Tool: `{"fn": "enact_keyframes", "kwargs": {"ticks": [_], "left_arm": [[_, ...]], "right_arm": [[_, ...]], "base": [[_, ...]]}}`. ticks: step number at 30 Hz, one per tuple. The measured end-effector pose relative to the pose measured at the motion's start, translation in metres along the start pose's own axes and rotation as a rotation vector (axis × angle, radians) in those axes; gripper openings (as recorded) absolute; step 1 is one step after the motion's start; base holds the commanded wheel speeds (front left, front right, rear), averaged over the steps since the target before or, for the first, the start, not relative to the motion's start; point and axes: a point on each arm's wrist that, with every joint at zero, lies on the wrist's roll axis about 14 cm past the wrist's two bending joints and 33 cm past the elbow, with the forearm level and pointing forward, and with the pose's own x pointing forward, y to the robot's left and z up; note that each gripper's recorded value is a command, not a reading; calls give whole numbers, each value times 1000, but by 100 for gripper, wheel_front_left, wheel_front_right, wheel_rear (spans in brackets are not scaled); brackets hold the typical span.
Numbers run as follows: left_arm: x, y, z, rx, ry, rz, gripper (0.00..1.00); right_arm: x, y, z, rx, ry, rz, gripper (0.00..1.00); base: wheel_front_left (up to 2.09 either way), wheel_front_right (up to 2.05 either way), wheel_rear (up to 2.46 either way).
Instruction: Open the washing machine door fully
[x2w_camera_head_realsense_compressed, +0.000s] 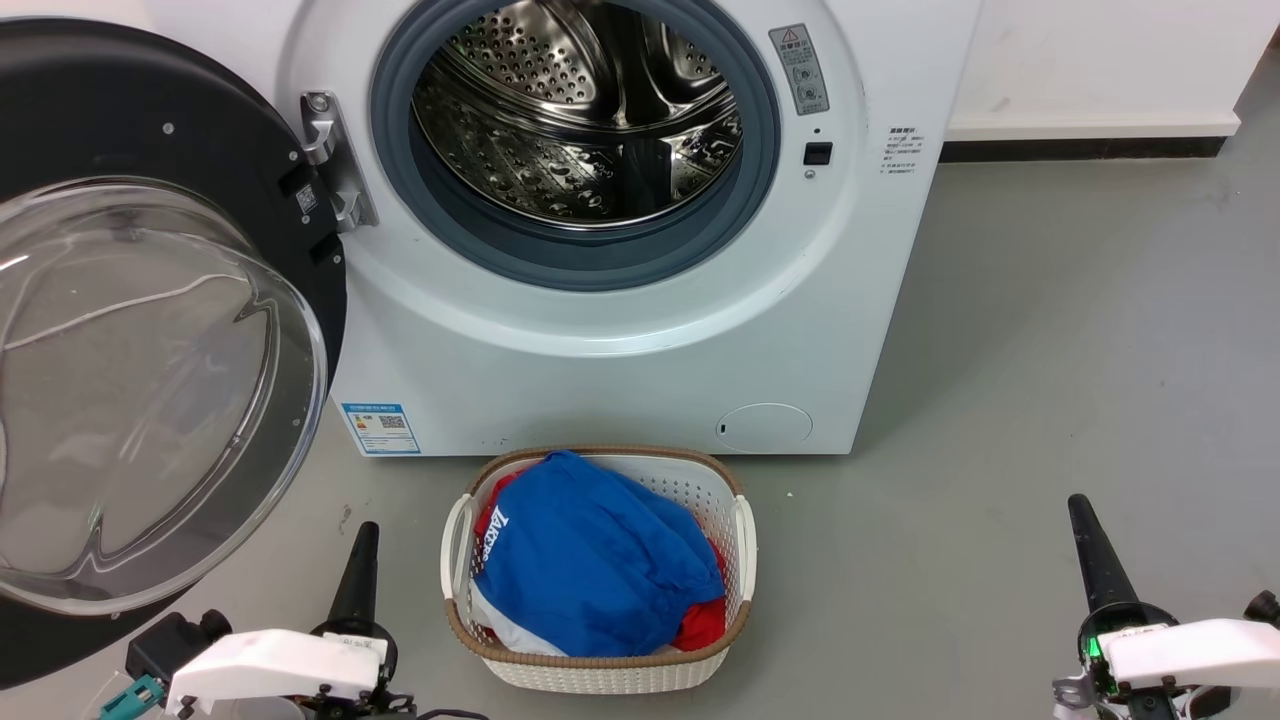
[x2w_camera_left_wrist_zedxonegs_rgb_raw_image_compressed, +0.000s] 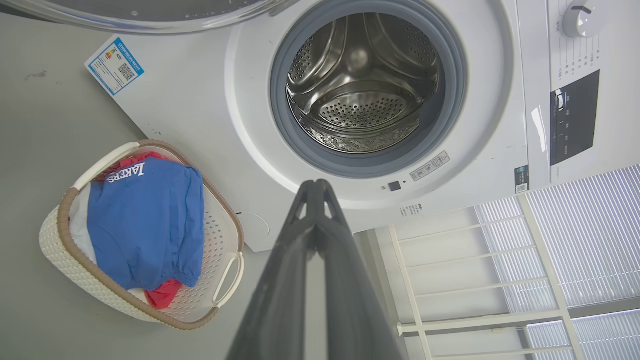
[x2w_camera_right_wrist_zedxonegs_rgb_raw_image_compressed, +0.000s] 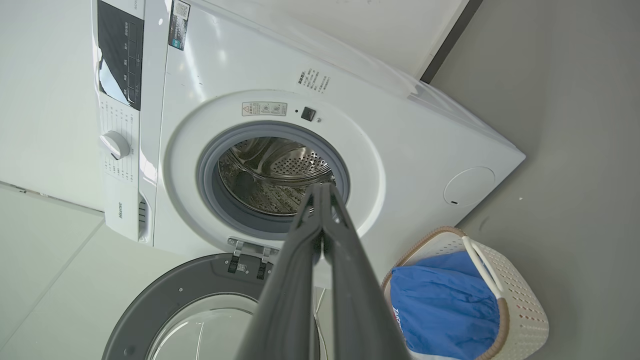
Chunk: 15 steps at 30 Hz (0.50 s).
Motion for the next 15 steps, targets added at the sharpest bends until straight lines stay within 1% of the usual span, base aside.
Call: {"fn": "enact_keyframes", "kwargs": {"ticks": [15], "left_arm": [[5,-3,4,-150,2,-15,0]], "right_arm": [[6,0,-1,137,13,-5,0]], "base": [[0,0,0]]}}
